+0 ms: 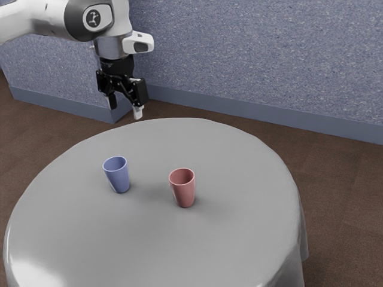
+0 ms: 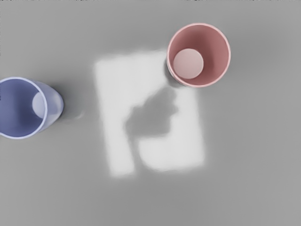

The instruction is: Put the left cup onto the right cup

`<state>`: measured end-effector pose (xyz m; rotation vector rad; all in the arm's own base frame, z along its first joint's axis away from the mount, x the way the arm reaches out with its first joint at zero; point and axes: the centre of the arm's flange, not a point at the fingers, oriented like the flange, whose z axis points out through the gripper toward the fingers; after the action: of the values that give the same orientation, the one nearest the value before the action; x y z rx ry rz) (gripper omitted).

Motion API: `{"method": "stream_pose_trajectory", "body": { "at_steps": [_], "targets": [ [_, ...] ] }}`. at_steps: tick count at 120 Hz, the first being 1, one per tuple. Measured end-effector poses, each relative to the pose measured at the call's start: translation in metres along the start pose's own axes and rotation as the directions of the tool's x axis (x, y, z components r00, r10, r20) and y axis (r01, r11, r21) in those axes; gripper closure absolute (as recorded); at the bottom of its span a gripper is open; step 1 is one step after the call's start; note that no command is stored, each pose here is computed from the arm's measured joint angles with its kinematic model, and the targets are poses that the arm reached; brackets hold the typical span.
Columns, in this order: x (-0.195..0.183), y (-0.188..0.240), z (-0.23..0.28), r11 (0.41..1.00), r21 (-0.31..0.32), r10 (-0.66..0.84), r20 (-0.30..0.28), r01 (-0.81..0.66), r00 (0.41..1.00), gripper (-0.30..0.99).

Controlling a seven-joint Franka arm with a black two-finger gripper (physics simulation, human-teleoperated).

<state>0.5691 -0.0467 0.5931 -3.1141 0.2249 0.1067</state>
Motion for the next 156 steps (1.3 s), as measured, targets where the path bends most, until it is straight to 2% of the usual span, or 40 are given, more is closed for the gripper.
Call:
{"method": "stream_pose_trajectory", "body": {
  "at_steps": [49, 107, 156],
  "targets": [
    [0.007, -0.002, 0.008, 1.000, -0.001, -0.003, -0.010, 0.003, 1.000, 0.00],
    [0.021, -0.024, 0.075, 0.999, -0.006, -0.040, 0.034, 0.040, 0.999, 0.00],
    [0.026, -0.054, 0.123, 0.996, -0.008, -0.093, 0.040, 0.093, 0.995, 0.00]
  ]
}}
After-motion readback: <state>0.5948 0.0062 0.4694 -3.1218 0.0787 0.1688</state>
